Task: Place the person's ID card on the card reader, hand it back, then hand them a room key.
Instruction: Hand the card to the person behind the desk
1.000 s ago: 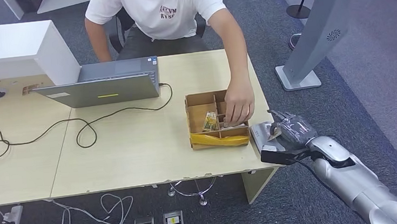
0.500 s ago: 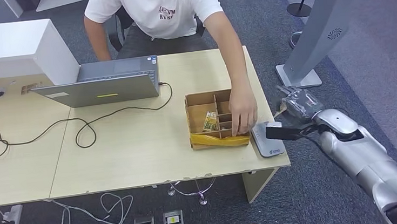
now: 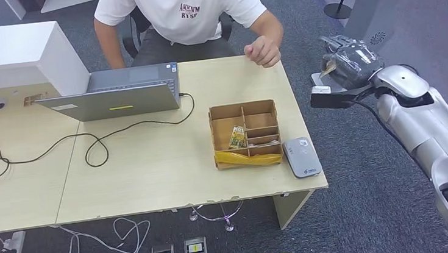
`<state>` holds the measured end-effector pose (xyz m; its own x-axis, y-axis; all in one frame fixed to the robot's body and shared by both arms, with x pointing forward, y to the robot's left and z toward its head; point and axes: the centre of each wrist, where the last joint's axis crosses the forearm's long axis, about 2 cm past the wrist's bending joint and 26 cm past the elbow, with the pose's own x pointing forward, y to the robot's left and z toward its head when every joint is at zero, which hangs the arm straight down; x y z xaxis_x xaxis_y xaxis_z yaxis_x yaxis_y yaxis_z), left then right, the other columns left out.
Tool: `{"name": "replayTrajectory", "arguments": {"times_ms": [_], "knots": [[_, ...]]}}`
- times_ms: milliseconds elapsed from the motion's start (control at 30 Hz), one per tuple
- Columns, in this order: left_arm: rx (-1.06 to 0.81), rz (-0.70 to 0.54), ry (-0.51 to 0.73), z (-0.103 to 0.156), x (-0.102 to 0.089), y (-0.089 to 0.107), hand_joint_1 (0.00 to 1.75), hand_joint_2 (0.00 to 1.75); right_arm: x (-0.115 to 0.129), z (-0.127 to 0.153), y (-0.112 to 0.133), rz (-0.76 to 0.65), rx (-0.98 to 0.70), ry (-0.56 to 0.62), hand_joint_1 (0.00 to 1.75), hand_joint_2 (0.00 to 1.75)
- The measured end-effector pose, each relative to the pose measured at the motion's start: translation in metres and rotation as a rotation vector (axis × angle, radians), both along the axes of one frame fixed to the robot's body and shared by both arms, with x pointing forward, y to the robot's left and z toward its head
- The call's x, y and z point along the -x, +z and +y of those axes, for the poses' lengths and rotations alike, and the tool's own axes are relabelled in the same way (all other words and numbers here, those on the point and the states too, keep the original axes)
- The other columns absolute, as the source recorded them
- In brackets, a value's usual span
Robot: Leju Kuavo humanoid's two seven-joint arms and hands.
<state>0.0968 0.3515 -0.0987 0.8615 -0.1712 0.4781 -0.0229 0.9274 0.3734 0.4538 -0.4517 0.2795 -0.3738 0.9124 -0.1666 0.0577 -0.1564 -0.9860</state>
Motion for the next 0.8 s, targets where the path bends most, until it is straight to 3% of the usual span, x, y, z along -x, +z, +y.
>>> {"name": "replayTrajectory", "arguments": {"times_ms": [367, 800], "knots": [[0.000, -0.001, -0.013, -0.002, -0.001, 0.000, 0.00, 0.00, -0.016, 0.009, 0.029, -0.038, 0.006, 0.011, 1.75, 1.75], [-0.003, -0.013, -0.058, -0.003, -0.009, 0.002, 0.00, 0.00, -0.040, 0.063, 0.046, -0.035, -0.021, 0.073, 1.74, 1.75]]}}
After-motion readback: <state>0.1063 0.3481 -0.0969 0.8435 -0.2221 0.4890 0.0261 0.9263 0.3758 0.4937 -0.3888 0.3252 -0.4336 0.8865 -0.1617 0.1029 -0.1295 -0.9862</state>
